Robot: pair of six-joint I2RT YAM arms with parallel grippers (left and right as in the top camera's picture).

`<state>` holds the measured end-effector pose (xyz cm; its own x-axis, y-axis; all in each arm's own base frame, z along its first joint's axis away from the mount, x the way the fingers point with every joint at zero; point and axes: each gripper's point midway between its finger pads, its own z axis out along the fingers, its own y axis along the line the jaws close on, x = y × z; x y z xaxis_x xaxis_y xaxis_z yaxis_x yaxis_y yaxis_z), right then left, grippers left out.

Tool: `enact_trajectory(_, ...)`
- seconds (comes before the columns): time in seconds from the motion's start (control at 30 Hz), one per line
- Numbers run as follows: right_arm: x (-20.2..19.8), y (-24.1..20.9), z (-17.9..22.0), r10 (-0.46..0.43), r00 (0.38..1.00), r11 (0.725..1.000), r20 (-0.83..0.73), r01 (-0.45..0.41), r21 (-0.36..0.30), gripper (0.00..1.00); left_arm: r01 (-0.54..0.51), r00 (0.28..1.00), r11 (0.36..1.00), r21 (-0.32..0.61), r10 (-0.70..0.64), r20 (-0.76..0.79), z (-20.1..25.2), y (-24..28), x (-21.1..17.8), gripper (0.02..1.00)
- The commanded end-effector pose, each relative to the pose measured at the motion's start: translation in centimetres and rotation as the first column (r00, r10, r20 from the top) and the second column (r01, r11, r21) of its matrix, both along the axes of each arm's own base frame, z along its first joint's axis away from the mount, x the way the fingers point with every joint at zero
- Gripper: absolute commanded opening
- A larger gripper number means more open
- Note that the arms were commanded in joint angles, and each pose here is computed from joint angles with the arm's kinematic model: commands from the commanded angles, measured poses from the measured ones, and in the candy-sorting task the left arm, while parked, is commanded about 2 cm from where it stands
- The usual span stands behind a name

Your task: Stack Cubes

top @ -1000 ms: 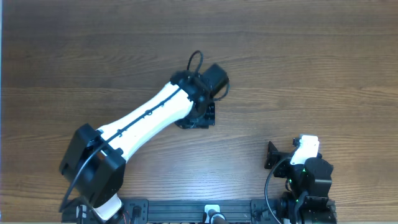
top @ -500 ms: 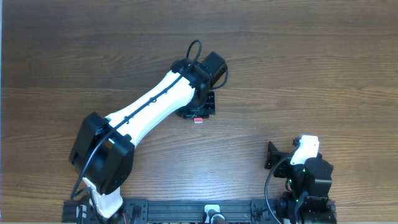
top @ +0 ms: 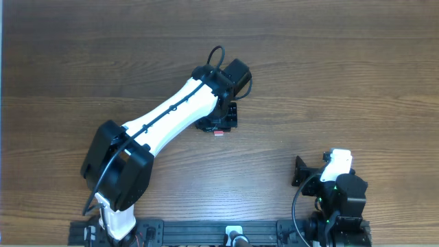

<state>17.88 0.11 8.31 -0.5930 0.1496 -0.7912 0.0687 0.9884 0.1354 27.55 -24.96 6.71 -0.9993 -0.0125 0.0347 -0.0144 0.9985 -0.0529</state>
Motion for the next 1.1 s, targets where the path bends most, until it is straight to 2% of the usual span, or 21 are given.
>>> enact_trajectory(0.03,0.01,-0.02,-0.01,0.001,1.000,1.000,0.005,-0.001,-0.002,0.991,0.014,1.000,1.000,0.012,-0.014,0.004,-0.40,0.05,0.49,0.038)
enact_trajectory(1.1,0.01,-0.02,-0.01,0.001,1.000,1.000,0.005,-0.001,-0.002,0.991,0.010,1.000,1.000,0.029,-0.009,-0.005,-1.38,0.23,0.77,0.038)
